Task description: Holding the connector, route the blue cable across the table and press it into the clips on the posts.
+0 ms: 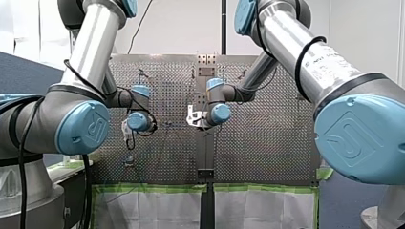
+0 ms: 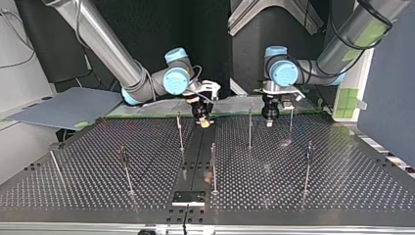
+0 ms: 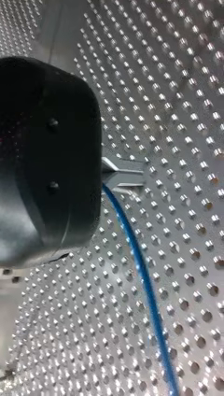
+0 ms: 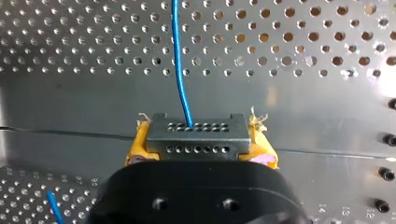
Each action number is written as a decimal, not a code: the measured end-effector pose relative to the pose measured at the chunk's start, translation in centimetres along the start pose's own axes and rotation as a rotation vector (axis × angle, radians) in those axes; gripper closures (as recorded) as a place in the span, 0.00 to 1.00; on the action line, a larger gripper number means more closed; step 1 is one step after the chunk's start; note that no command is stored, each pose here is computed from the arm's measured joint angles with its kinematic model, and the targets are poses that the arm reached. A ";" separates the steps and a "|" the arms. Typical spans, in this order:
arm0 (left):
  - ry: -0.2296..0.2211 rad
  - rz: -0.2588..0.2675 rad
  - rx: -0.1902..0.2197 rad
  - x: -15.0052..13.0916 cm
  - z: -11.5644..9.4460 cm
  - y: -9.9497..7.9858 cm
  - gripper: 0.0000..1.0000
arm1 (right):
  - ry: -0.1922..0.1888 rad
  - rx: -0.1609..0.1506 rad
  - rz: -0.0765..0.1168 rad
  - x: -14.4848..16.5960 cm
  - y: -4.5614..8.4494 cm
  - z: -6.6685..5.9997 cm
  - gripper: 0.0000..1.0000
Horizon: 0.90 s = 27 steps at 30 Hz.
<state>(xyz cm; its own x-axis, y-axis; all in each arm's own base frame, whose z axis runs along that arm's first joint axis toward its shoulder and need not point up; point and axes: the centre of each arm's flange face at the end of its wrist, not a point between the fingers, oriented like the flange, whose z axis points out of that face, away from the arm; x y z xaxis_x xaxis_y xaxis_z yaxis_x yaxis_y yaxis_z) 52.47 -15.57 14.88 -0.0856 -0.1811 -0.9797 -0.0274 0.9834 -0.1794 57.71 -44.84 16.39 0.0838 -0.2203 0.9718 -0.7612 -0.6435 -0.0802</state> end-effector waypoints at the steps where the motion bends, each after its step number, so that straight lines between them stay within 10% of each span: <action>1: -0.006 -0.001 0.000 -0.3 0.4 0.1 1.00 | 0.001 -0.002 0.001 0.1 0.2 0.1 1.00; 21: -0.017 -0.014 0.013 -1.1 5.6 1.0 1.00 | 0.050 -0.014 0.007 2.8 1.9 1.4 1.00; 27: -0.007 -0.013 0.005 -1.1 5.7 0.9 0.46 | 0.050 -0.019 0.008 2.8 2.3 1.4 1.00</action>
<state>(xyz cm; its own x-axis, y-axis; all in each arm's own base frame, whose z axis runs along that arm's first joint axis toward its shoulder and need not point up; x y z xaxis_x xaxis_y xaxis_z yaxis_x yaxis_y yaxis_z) 58.21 -14.40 15.29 -0.0783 -0.1937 -0.9779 -0.0237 0.9810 -0.1924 57.14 -47.95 18.66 0.0457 -0.1877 0.9812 -0.7736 -0.6281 -0.0841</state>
